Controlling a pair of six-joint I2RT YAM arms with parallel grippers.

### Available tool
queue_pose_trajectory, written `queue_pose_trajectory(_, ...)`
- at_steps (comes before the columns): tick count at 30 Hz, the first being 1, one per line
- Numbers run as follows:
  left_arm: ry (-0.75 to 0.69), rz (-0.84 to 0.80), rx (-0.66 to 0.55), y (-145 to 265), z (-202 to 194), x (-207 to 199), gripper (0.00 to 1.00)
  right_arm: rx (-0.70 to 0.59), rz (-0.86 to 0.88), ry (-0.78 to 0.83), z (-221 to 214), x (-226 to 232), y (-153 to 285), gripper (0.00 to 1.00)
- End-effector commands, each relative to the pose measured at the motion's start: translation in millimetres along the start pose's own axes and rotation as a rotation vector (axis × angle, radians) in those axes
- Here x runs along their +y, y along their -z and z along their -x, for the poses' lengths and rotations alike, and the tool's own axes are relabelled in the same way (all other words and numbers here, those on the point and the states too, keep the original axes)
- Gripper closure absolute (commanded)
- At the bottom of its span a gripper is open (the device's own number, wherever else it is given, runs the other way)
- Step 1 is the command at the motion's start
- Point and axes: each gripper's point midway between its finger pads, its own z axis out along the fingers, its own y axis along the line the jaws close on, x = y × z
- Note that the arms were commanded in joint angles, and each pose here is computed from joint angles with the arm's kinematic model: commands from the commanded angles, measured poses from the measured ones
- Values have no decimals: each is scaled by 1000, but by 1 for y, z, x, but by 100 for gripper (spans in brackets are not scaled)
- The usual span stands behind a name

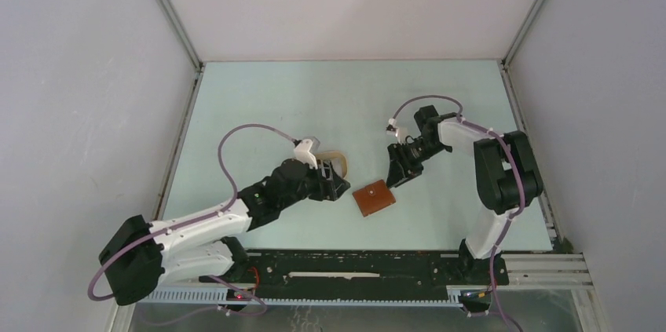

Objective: Put the credit cards into the card holder
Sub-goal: Open the card holder at the center of the board.

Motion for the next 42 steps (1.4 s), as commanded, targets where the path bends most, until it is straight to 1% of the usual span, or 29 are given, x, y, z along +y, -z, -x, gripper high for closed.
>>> queue_pose_trajectory(1, -55, -18, -1, -6, 9, -16, 29, -9, -25, -26, 14, -9, -8, 46)
queue_pose_trajectory(6, -96, -11, 79, -20, -2, -19, 36, 17, -63, -60, 10, -24, -16, 46)
queue_pose_trajectory(12, -127, 3, 151, -33, -14, -19, 41, 41, -1, -76, 5, -17, -24, 47)
queue_pose_trajectory(15, -134, 26, 191, -39, -22, -14, 45, 54, 30, -86, 2, -13, -28, 48)
queue_pose_trajectory(18, -135, 17, 256, -46, -35, -16, 51, 62, 52, -96, 1, -11, -31, 50)
queue_pose_trajectory(20, -142, 24, 305, -48, -44, -14, 53, 65, 66, -101, 1, -10, -31, 52)
queue_pose_trajectory(26, -149, 36, 389, -57, -59, -13, 56, 81, 99, -127, -1, -8, -35, 55)
queue_pose_trajectory(29, -154, 49, 446, -62, -69, -10, 59, 83, 102, -128, -1, -8, -35, 58)
queue_pose_trajectory(31, -157, 54, 483, -65, -75, -9, 61, 82, 105, -125, -1, -8, -35, 63)
queue_pose_trajectory(32, -157, 59, 500, -66, -78, -9, 61, 82, 107, -127, -1, -7, -35, 68)
queue_pose_trajectory(35, -157, 73, 526, -68, -82, -6, 62, 81, 116, -118, 0, -6, -34, 84)
queue_pose_trajectory(38, -160, 73, 521, -67, -81, -6, 62, 65, 134, -102, 2, -3, -29, 98)
queue_pose_trajectory(40, -169, 68, 505, -66, -77, -8, 62, 43, 150, -77, 5, 2, -24, 100)
queue_pose_trajectory(42, -185, 54, 451, -62, -65, -14, 61, 21, 159, -43, 8, 6, -17, 100)
